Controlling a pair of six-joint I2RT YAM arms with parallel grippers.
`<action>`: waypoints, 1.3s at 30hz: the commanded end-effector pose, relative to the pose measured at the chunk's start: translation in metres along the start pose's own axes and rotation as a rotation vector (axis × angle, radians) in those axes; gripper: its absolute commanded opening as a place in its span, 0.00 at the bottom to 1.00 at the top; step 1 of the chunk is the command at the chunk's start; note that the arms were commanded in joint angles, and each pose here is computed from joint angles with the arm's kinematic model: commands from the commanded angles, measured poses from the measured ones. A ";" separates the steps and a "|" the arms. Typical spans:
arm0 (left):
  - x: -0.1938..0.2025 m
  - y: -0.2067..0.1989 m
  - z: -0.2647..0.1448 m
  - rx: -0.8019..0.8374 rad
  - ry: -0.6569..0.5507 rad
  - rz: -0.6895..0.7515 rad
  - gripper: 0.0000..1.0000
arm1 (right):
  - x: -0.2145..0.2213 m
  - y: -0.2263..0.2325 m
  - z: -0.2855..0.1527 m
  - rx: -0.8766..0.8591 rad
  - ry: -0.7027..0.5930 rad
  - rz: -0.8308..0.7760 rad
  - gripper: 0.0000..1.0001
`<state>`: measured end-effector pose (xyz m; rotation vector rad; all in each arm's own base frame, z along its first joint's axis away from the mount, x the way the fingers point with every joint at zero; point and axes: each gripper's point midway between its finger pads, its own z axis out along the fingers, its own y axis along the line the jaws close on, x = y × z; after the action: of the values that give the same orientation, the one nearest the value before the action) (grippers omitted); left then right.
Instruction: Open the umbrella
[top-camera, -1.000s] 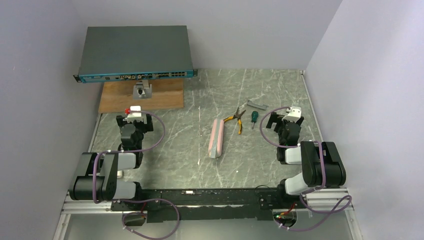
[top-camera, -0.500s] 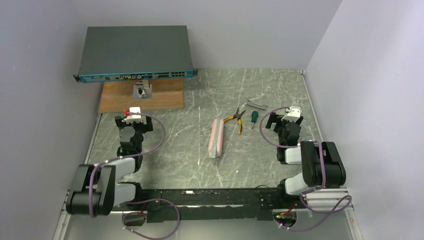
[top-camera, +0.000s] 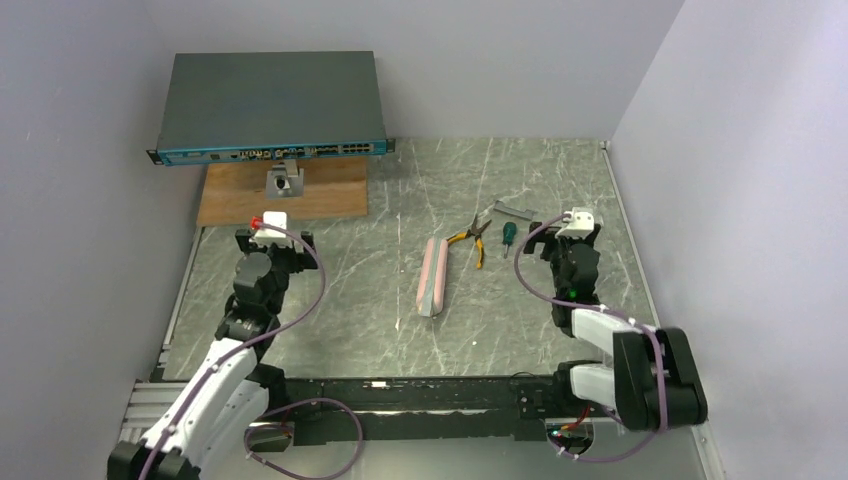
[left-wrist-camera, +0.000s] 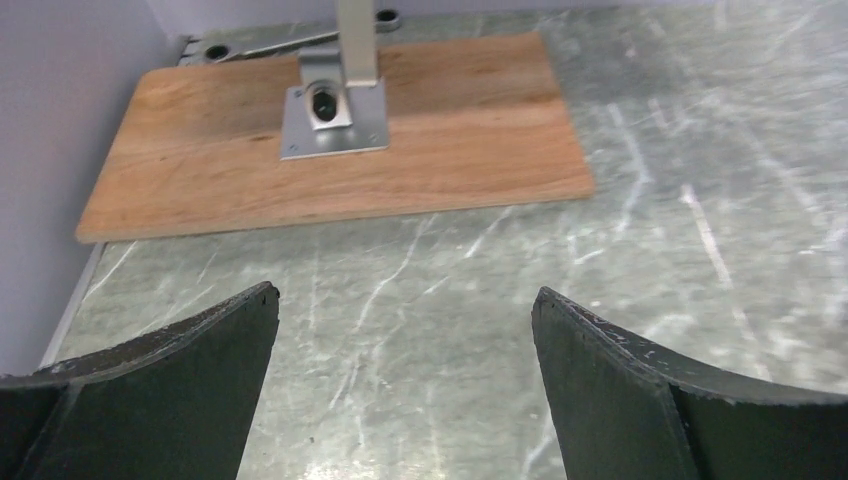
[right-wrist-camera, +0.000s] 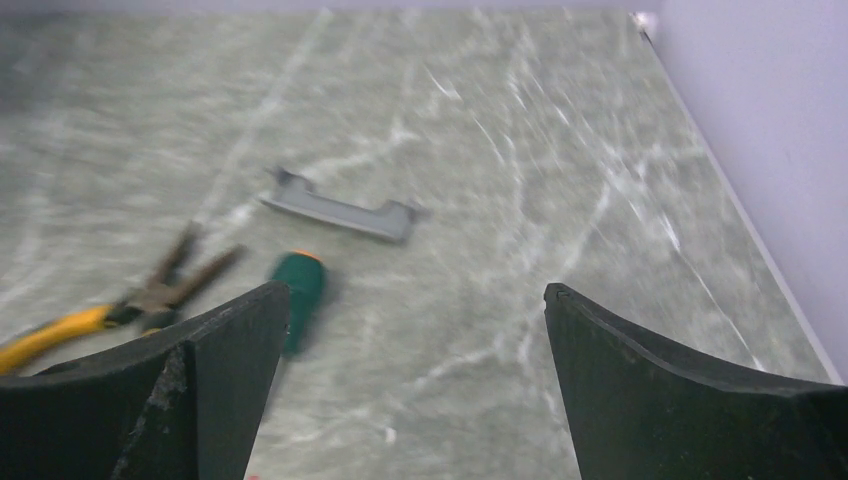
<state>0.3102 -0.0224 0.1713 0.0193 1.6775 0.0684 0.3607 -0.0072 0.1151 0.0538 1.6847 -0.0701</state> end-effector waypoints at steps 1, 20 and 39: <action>-0.020 -0.017 -0.024 0.084 0.099 -0.100 0.99 | -0.051 0.032 -0.007 -0.104 -0.087 0.000 1.00; -0.037 -0.045 -0.094 0.179 0.412 -0.430 0.99 | -0.077 0.190 -0.066 -0.602 0.456 0.578 1.00; -0.058 -0.160 -0.084 0.471 0.500 -0.212 0.94 | -0.052 0.153 -0.112 -0.476 0.563 0.479 1.00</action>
<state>0.2169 -0.1665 0.1957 0.1531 2.2486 -0.5384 0.2758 0.1635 0.1746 0.1025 2.1419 0.8150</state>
